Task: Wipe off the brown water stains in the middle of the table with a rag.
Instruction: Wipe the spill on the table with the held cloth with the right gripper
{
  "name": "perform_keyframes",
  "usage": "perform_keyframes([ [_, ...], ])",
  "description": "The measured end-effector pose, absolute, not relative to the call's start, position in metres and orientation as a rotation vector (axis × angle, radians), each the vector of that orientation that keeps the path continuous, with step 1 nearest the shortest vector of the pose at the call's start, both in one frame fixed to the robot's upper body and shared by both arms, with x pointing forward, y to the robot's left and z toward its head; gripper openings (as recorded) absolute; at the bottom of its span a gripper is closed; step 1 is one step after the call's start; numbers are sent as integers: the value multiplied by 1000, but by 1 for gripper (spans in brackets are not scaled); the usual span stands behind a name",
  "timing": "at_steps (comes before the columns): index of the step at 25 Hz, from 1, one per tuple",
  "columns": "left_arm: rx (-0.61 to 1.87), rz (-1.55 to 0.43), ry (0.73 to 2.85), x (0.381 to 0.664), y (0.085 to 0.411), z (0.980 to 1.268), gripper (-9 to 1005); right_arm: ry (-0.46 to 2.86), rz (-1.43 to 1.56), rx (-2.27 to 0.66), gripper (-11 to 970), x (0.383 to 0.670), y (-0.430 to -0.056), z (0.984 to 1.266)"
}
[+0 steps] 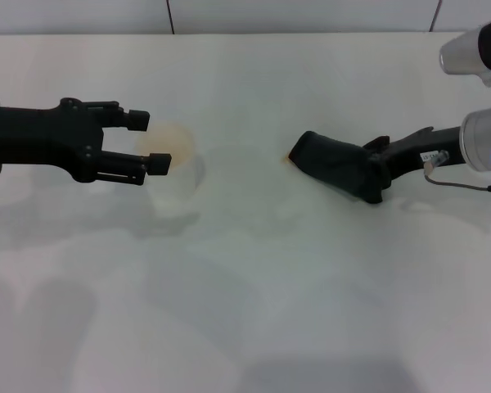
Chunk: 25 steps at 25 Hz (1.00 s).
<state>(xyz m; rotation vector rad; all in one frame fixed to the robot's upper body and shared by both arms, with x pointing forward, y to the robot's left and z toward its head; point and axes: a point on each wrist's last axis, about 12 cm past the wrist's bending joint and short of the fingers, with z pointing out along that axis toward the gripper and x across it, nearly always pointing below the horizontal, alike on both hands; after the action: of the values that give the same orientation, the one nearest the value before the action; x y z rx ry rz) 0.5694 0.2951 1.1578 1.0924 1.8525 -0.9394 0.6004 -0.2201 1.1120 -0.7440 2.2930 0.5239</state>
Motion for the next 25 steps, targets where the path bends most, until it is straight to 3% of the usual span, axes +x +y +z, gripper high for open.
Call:
perform_keyframes([
  [25, 1089, -939, 1856, 569, 296, 1157, 874, 2314, 531, -720, 74, 593, -230, 1108],
])
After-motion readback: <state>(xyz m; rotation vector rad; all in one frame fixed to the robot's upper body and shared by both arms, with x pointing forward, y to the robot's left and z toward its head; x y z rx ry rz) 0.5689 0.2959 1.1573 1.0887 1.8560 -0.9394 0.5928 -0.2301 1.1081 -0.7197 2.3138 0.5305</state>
